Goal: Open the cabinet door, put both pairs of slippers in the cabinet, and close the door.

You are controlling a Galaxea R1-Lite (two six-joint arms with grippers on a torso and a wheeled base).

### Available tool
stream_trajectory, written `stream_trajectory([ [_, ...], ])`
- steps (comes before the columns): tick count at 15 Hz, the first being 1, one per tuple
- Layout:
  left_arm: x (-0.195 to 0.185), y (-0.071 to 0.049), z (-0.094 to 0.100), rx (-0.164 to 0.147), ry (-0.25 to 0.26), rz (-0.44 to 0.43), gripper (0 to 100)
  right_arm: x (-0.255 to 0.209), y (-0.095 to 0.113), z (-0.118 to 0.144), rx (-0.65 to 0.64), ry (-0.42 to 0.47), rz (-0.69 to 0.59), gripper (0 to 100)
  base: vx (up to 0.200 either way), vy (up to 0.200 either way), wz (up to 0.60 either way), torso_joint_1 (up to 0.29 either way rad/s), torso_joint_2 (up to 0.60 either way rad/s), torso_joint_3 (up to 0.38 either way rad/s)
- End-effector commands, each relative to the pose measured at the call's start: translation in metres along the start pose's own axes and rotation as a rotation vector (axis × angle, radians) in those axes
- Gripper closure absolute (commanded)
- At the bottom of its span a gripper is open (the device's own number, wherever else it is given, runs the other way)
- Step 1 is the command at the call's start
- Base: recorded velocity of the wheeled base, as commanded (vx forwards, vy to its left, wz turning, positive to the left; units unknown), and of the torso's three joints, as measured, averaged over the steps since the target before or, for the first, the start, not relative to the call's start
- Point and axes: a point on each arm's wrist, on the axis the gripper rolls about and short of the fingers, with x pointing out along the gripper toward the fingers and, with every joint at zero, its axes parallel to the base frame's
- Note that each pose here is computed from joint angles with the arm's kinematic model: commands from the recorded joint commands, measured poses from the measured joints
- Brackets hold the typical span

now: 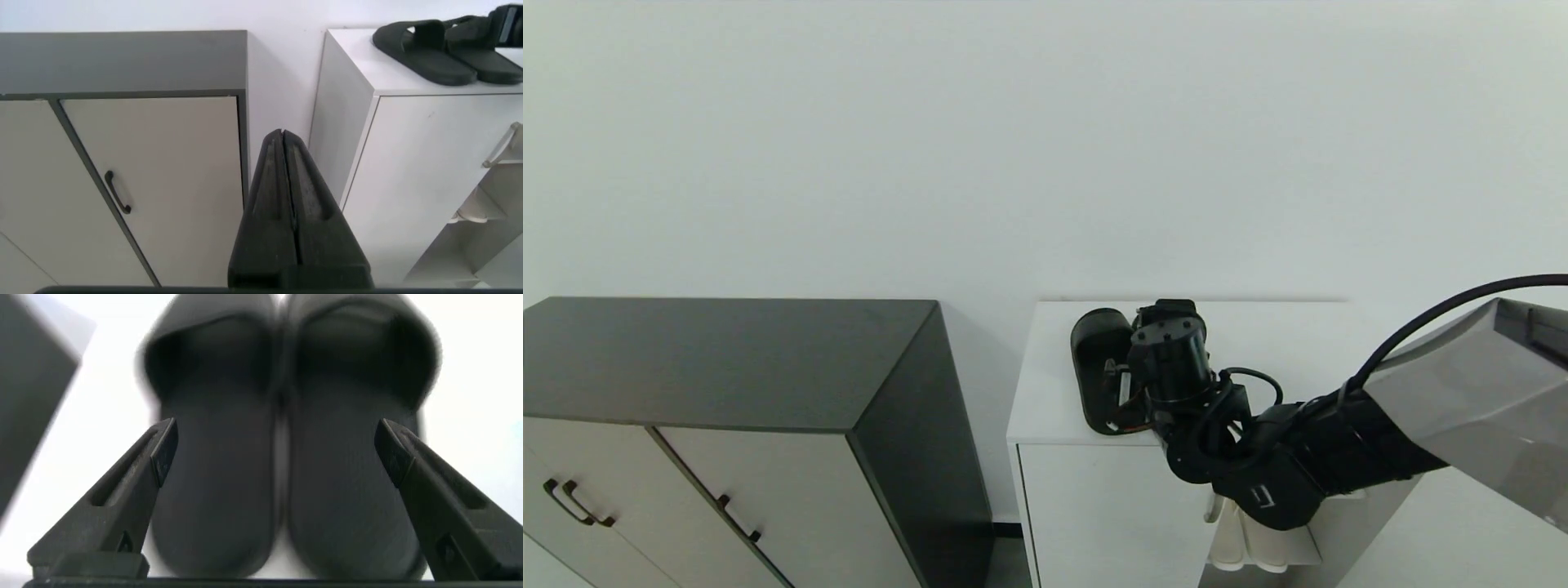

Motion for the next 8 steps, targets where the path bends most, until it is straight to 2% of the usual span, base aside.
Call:
stream_trajectory([
  [1, 0.000, 0.000, 0.000, 0.000, 0.002, 0.000, 100, 0.015, 0.001, -0.010, -0.024, 0.009, -0.014, 0, 0.000, 0.000, 0.00, 0.000, 0.00, 0.000],
  [8, 0.000, 0.000, 0.000, 0.000, 0.002, 0.002, 100, 0.065, 0.007, -0.009, -0.084, -0.045, -0.050, 0, 0.000, 0.000, 0.00, 0.000, 0.00, 0.000],
])
